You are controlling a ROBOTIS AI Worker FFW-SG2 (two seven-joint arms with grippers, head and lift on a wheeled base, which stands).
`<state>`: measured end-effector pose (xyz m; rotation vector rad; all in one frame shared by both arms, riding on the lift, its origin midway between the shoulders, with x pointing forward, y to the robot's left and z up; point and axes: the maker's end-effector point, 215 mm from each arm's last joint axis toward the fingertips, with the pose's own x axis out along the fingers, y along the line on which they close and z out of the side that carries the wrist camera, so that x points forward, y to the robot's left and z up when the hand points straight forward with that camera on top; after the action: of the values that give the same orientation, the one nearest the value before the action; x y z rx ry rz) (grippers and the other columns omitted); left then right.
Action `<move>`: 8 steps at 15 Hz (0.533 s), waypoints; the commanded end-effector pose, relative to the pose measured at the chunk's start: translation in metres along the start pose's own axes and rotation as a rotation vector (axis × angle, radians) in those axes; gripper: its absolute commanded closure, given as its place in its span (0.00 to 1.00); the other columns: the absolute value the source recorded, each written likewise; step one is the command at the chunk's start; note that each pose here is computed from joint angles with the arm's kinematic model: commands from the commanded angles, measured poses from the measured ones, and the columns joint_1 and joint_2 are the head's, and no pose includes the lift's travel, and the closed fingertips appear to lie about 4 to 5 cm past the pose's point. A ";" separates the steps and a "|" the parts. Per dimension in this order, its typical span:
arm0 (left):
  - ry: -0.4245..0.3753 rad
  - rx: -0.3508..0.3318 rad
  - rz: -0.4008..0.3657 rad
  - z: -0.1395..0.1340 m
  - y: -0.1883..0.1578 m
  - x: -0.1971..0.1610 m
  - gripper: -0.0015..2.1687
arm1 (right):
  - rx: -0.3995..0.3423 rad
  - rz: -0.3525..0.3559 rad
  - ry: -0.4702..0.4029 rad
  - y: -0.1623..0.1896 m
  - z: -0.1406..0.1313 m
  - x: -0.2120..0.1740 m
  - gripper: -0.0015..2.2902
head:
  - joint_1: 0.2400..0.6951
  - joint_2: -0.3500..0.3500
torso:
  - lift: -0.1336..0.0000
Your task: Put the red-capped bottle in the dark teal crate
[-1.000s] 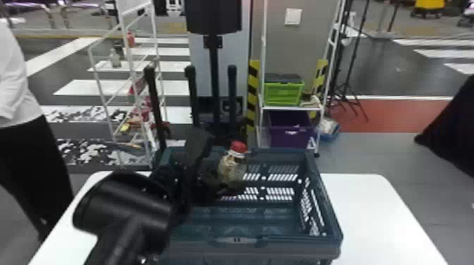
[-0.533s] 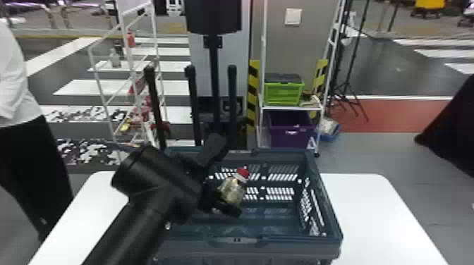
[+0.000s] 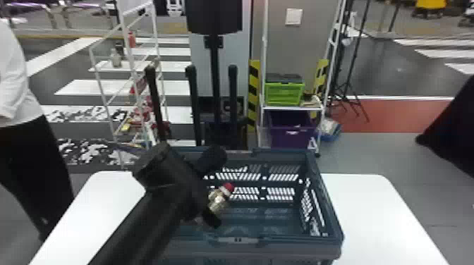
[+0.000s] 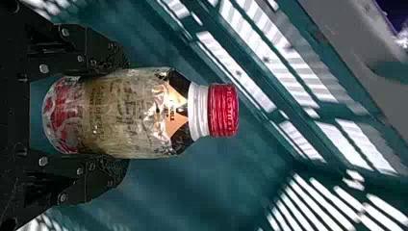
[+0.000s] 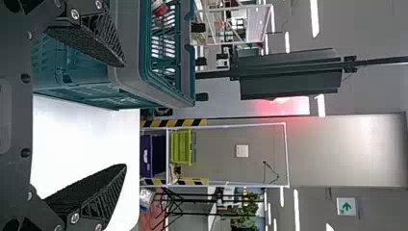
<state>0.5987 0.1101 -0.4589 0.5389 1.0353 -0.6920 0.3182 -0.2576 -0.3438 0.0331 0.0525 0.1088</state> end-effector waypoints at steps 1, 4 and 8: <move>-0.010 0.072 0.014 0.001 0.005 0.011 0.99 | 0.001 -0.001 -0.002 0.000 0.000 0.000 0.06 | 0.57 0.50 | 1.00; 0.007 0.104 0.023 -0.005 0.011 0.017 0.99 | 0.001 0.001 0.002 0.001 -0.001 -0.001 0.06 | 0.57 0.50 | 1.00; 0.006 0.103 0.029 -0.006 0.012 0.018 0.99 | 0.001 0.000 0.002 0.000 -0.003 0.000 0.06 | 0.57 0.50 | 1.00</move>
<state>0.6106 0.1195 -0.4763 0.6455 1.0014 -0.7194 0.3176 -0.2570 -0.3460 0.0347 0.0548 0.1091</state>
